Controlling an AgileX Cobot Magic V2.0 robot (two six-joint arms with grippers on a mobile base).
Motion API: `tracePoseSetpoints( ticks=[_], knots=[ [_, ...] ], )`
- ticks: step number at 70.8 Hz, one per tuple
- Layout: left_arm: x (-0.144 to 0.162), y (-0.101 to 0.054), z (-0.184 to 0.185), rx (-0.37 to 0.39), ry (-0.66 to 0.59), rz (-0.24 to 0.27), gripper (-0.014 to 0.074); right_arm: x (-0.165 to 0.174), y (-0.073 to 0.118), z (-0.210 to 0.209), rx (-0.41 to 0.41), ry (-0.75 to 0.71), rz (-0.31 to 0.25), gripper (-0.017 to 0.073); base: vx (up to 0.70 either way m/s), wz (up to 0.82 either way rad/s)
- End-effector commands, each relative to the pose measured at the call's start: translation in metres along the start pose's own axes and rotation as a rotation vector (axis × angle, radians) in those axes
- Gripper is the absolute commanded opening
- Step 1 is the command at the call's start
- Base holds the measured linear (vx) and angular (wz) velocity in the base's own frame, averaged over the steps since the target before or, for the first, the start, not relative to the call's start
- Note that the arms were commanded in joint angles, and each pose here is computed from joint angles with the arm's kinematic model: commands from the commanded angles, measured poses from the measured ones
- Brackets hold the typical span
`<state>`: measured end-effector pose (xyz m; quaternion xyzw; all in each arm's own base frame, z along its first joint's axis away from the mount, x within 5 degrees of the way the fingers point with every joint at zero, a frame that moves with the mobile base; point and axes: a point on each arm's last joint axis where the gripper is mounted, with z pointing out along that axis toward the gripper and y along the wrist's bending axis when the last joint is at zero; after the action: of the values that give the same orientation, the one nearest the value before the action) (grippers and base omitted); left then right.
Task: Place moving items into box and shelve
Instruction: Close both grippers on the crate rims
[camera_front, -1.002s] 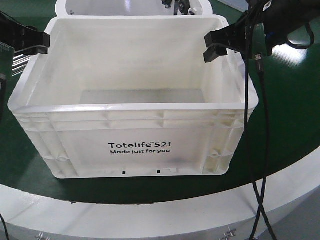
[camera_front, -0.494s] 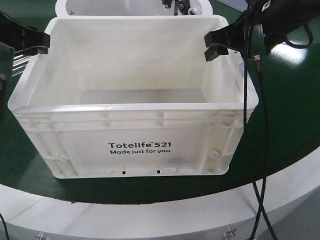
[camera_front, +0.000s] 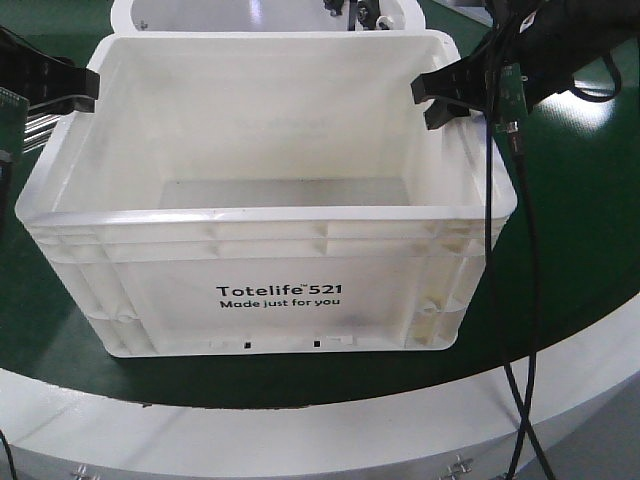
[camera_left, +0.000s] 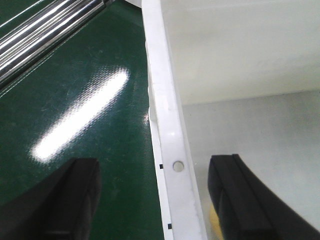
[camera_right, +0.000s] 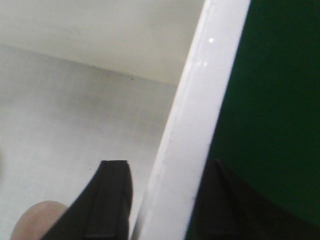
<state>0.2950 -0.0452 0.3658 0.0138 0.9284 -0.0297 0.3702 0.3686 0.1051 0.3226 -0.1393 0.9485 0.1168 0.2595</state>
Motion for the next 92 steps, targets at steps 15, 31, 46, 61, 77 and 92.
tracePoseSetpoints(
  ticks=[15,31,46,61,77,92],
  knots=[
    [-0.014,0.001,-0.021,0.009,-0.114,-0.011,0.0555,-0.011,0.008,-0.028,-0.031,-0.114,-0.013,-0.0015,0.0,0.0],
    [-0.014,0.001,-0.019,0.009,-0.109,-0.016,0.0555,-0.011,0.009,-0.028,-0.04,-0.112,-0.008,-0.0012,0.0,0.0],
    [-0.015,0.0,-0.006,0.007,-0.088,-0.02,0.0555,-0.011,0.009,-0.028,-0.041,-0.112,-0.007,-0.0012,0.0,0.0],
    [-0.012,-0.001,0.009,0.008,-0.039,-0.025,0.0555,-0.011,0.009,-0.028,-0.041,-0.112,-0.007,-0.0012,0.0,0.0],
    [-0.008,-0.003,0.019,0.018,0.027,-0.038,0.0555,-0.011,0.009,-0.028,-0.041,-0.113,-0.01,-0.0012,0.0,0.0],
    [-0.008,-0.003,0.018,0.014,0.042,-0.02,0.0555,-0.011,0.008,-0.026,-0.04,-0.108,-0.013,-0.0012,0.0,0.0]
  ],
)
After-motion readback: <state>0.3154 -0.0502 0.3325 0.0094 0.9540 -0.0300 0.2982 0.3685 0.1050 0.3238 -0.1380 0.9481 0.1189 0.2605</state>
